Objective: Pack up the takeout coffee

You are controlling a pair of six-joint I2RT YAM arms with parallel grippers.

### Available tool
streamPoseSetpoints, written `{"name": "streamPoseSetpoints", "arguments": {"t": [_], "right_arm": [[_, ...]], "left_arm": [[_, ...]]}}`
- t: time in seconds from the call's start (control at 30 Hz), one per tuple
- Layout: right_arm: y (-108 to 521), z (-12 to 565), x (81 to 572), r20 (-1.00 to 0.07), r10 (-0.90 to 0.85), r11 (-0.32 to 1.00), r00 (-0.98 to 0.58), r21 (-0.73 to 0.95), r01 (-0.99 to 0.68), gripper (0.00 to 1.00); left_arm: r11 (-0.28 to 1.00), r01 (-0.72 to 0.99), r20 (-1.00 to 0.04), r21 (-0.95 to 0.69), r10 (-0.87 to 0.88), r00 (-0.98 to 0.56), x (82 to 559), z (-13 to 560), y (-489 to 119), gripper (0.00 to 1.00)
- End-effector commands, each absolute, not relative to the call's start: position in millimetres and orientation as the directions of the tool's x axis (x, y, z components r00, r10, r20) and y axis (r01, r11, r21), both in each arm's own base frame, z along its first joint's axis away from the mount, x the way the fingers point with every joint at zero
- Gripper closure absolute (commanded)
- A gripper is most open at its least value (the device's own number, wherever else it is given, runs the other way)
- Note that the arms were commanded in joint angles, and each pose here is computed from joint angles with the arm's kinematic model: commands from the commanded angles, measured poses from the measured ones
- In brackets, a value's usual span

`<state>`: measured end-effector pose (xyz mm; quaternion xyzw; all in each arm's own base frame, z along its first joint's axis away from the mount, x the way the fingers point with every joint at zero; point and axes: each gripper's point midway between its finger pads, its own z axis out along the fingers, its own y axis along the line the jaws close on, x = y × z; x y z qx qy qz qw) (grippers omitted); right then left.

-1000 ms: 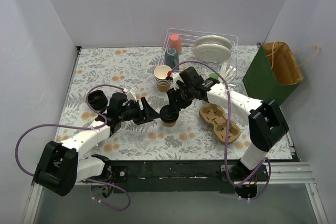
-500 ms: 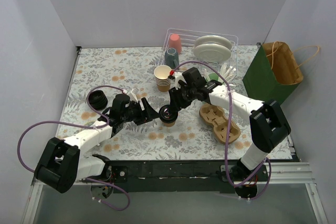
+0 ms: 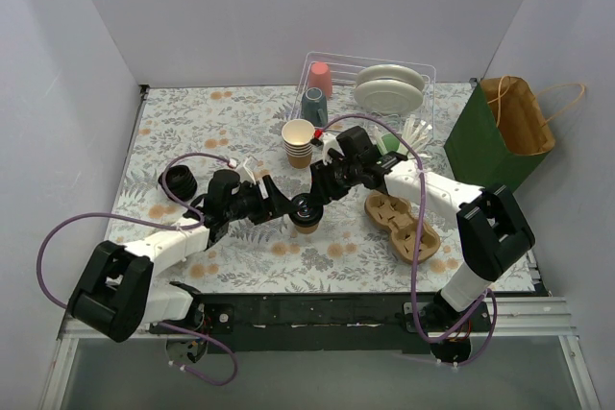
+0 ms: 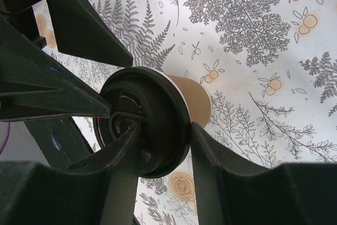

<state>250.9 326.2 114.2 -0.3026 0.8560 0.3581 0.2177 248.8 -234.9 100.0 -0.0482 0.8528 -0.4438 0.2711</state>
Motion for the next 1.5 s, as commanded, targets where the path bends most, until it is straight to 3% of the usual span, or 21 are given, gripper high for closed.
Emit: {"name": "streamPoseSetpoints", "arguments": {"t": [0.0, 0.23, 0.67, 1.2, 1.47], "right_arm": [[309.1, 78.7, 229.3, -0.483, -0.423, 0.608, -0.767, 0.476, -0.635, 0.52], [308.8, 102.5, 240.3, -0.523, -0.39, 0.615, -0.758, 0.465, -0.637, 0.38], [301.5, 144.3, 259.5, -0.607, -0.334, 0.636, -0.721, 0.419, -0.648, 0.37], [309.9, 155.7, 255.1, -0.627, -0.319, 0.589, -0.71, 0.456, -0.667, 0.62], [295.1, 122.5, 241.0, -0.582, -0.323, 0.626, -0.746, 0.46, -0.63, 0.64]], "left_arm": [[0.606, 0.186, -0.44, -0.773, -0.302, -0.846, 251.9, 96.2, -240.2, 0.35], [0.629, 0.161, -0.435, -0.761, -0.309, -0.846, 250.5, 86.1, -235.5, 0.41], [0.652, 0.139, -0.418, -0.745, -0.296, -0.859, 249.6, 72.9, -233.8, 0.44], [0.663, 0.132, -0.41, -0.737, -0.283, -0.867, 250.1, 67.5, -238.2, 0.44], [0.697, 0.097, -0.397, -0.71, -0.283, -0.873, 245.8, 51.2, -231.8, 0.44]]}}
